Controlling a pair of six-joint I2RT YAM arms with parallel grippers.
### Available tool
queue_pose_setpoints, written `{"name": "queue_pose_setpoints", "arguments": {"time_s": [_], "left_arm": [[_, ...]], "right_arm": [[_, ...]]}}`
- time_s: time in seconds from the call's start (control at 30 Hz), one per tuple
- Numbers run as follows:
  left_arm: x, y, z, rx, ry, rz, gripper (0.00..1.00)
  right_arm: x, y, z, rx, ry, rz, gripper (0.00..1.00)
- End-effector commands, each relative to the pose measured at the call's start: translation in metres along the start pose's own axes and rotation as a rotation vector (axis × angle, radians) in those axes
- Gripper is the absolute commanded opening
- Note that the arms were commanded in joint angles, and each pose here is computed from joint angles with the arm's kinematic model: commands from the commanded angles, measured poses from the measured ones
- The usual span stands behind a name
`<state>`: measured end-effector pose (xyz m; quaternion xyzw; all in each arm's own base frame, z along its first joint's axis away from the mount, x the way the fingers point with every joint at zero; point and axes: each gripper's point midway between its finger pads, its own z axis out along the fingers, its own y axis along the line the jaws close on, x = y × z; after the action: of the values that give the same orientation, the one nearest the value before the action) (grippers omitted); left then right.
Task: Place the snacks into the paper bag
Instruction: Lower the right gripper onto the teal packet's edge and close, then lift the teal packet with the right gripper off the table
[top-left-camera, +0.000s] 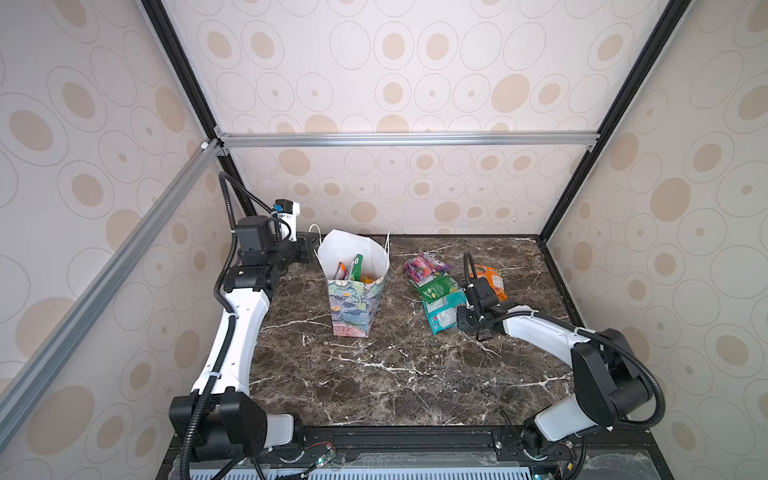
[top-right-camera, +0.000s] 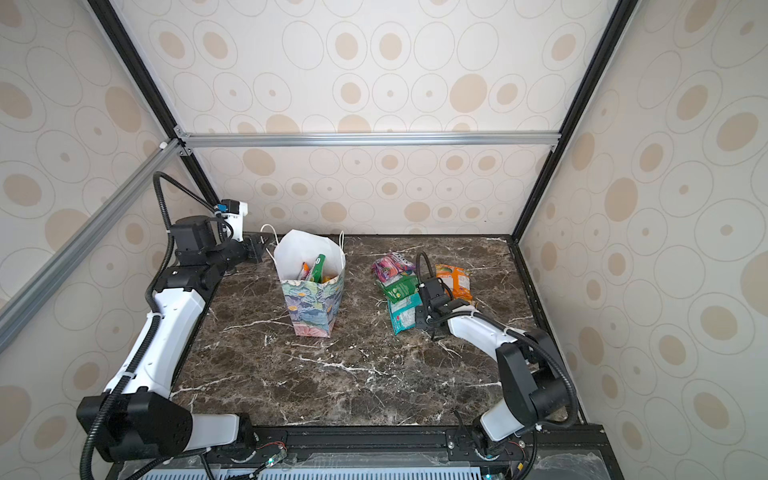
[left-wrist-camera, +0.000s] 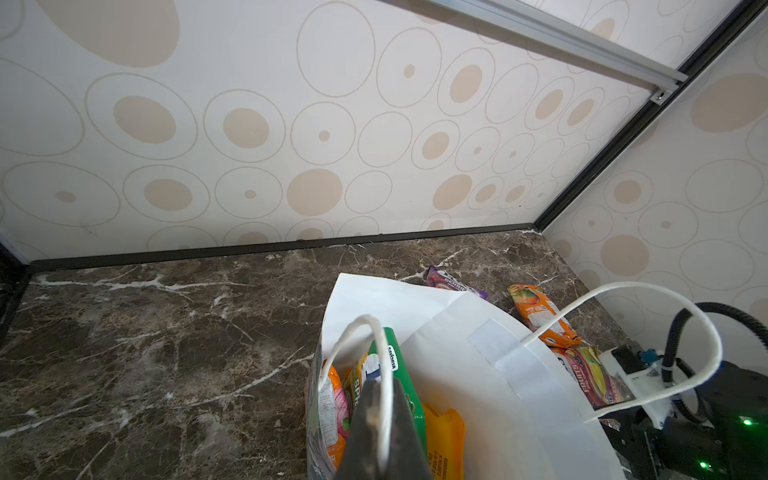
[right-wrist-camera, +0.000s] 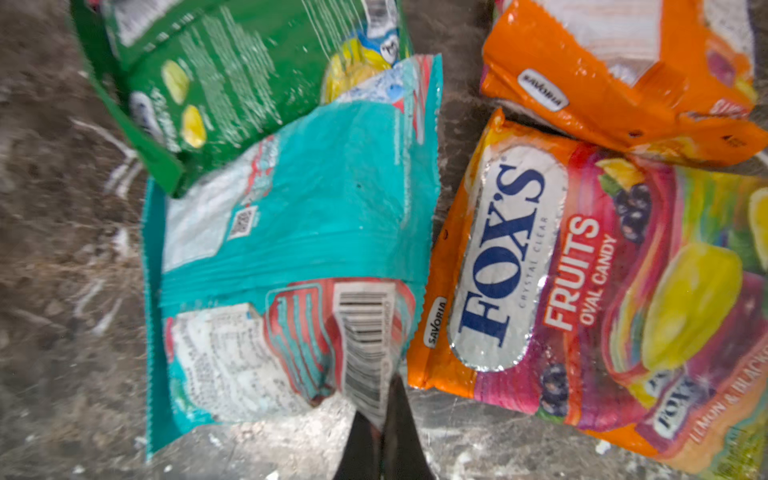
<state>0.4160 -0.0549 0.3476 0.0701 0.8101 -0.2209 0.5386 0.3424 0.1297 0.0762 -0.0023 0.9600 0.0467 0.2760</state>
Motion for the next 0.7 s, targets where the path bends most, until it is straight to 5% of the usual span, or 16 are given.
{"name": "queue_pose_setpoints", "arguments": {"time_s": [0.0, 0.67], "left_arm": [[-0.021, -0.006, -0.009, 0.003, -0.057, 0.055, 0.01], [-0.023, -0.005, -0.013, -0.015, -0.068, 0.071, 0.01]], "right_arm": [[-0.018, 0.016, -0.018, -0.100, -0.077, 0.034, 0.00], [-0.071, 0.052, -0.099, -0.309, -0.263, -0.007, 0.00]]}}
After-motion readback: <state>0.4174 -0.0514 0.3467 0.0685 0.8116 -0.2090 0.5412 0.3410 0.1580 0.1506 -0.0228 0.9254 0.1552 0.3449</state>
